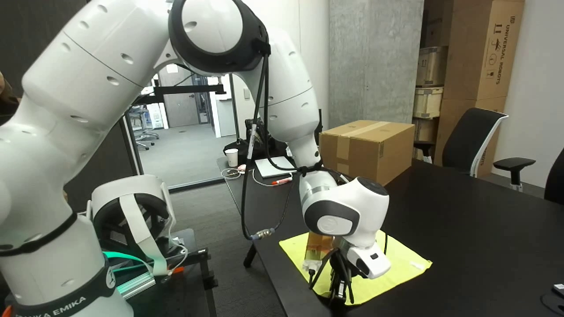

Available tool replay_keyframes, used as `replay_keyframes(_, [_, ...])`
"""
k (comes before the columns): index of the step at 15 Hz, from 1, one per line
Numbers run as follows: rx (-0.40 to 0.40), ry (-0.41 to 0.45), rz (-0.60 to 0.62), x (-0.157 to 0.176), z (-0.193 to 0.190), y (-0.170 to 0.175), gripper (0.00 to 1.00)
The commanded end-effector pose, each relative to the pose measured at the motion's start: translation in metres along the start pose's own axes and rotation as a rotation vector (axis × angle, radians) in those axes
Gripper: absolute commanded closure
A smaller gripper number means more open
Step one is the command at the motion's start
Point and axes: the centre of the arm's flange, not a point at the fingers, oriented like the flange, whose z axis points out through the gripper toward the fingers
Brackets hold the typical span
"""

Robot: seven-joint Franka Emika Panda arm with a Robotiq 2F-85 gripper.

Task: Fold the yellow towel in half from bottom to top.

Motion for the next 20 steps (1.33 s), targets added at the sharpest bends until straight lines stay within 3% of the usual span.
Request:
replay_keyframes(1, [-0.021,0.002,0.003,-0.01,-0.008,0.007,0.89])
replay_keyframes(9, [-0.001,-0.005,-0.038,-0.018,-0.04,0.005,0.9])
replay_keyframes(14, [0.038,-0.015,-0.071,0.002,-0.069,-0.035,0.9])
replay_keyframes(20, [0.064,-0.041,-0.123,0.061,-0.118,-0.08,0.9])
